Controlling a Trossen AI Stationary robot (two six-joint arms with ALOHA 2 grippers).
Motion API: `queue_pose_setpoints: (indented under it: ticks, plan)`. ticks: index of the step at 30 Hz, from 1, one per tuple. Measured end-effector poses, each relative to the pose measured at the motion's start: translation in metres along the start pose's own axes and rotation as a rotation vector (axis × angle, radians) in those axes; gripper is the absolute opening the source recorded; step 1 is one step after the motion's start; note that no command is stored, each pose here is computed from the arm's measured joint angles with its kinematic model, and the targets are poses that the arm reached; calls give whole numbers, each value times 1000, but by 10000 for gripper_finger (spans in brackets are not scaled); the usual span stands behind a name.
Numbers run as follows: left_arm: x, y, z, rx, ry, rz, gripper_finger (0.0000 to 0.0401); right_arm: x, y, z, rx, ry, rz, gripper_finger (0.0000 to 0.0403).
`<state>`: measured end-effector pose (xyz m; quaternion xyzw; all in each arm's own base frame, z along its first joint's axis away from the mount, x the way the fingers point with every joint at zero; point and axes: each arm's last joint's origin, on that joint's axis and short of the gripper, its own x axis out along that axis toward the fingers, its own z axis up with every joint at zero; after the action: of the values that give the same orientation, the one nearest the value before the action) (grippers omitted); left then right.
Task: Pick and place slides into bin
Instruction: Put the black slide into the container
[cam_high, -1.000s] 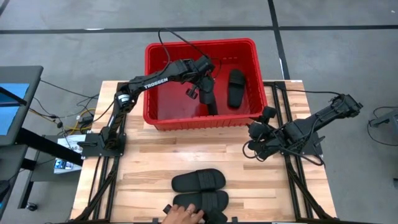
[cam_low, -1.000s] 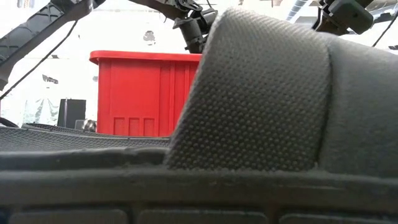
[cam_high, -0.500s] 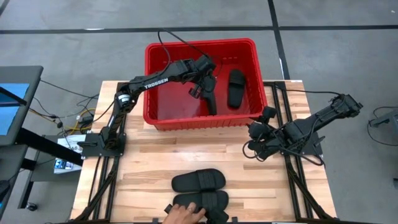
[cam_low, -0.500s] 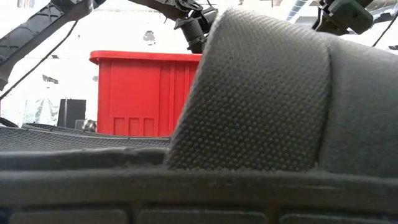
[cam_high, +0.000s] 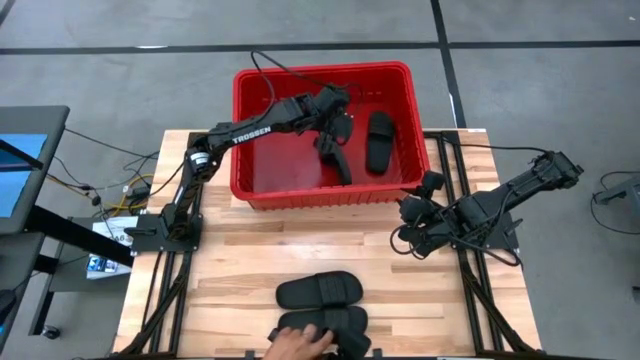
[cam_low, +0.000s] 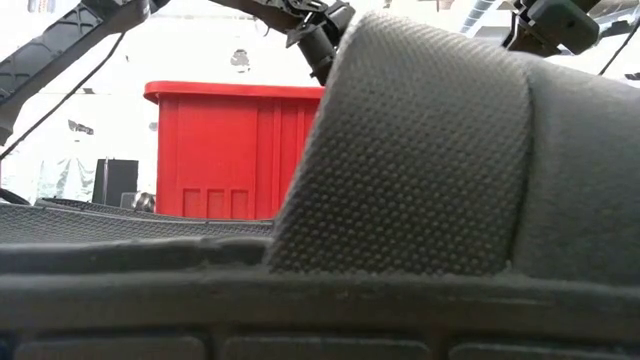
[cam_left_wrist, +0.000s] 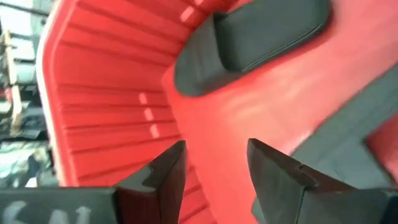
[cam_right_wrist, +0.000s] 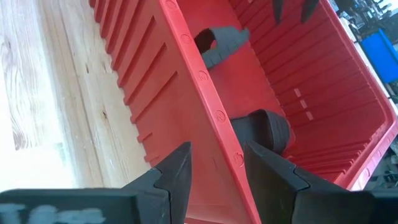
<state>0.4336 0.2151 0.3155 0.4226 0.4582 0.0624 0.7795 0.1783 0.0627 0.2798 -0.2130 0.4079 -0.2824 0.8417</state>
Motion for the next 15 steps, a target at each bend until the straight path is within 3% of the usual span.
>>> queue_pose_setpoints:
  ticks: [11, 15]
  plan:
    - [-12, 13, -2, -52, 308, 226, 161, 0, 0, -1, -20, 3, -3, 138]
    - [-32, 26, 3, -119, 293, 257, 161, 0, 0, -1, -22, 3, -4, 139]
